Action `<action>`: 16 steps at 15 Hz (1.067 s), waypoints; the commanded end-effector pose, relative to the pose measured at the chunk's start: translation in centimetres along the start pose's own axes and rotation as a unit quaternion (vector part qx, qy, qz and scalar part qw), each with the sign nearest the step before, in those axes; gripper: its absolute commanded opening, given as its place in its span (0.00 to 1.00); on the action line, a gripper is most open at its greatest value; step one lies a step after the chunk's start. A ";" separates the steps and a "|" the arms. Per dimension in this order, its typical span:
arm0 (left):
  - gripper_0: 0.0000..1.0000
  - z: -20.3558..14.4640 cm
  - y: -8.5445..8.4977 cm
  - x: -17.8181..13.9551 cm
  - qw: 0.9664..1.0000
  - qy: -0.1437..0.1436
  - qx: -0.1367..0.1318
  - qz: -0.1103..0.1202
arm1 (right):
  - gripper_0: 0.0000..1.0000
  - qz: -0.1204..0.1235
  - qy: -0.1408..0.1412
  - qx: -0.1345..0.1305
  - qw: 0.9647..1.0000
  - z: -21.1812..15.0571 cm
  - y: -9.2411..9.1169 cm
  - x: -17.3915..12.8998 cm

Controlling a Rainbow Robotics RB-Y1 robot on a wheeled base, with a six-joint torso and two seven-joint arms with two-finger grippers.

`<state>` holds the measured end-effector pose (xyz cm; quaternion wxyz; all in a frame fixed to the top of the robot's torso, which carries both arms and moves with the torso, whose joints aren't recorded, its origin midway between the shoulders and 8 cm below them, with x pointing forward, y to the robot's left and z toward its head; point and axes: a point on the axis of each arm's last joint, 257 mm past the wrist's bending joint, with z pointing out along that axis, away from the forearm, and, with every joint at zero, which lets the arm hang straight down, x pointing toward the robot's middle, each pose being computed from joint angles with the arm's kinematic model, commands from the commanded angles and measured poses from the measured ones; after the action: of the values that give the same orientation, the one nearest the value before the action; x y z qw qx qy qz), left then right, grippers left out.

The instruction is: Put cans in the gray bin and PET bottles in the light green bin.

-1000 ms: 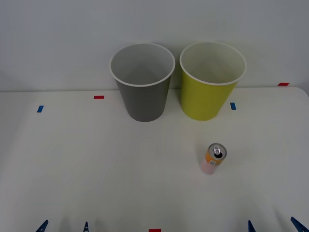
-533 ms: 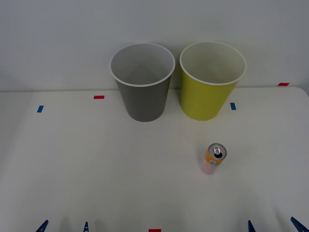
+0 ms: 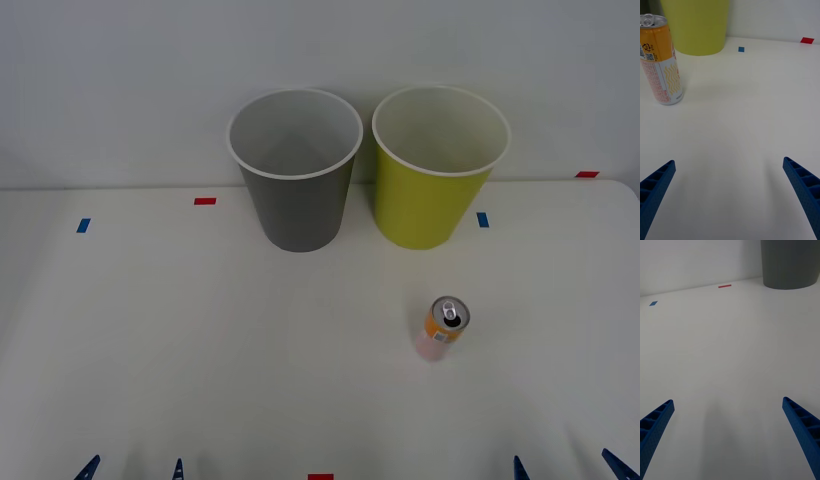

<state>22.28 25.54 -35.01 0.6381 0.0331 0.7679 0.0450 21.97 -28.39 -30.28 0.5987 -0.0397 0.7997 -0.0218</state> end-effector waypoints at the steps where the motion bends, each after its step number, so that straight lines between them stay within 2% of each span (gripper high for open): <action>1: 1.00 0.0 0.0 0.0 1.000 0.000 0.000 0.000 | 1.00 0.000 0.000 0.000 1.000 0.0 0.0 0.0; 16: 1.00 0.0 0.0 0.0 1.000 0.000 0.000 0.000 | 1.00 0.000 0.000 0.000 1.000 0.0 0.0 0.0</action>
<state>22.28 25.54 -35.01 0.6381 0.0331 0.7679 0.0450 21.97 -28.39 -30.28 0.5987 -0.0397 0.7997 -0.0218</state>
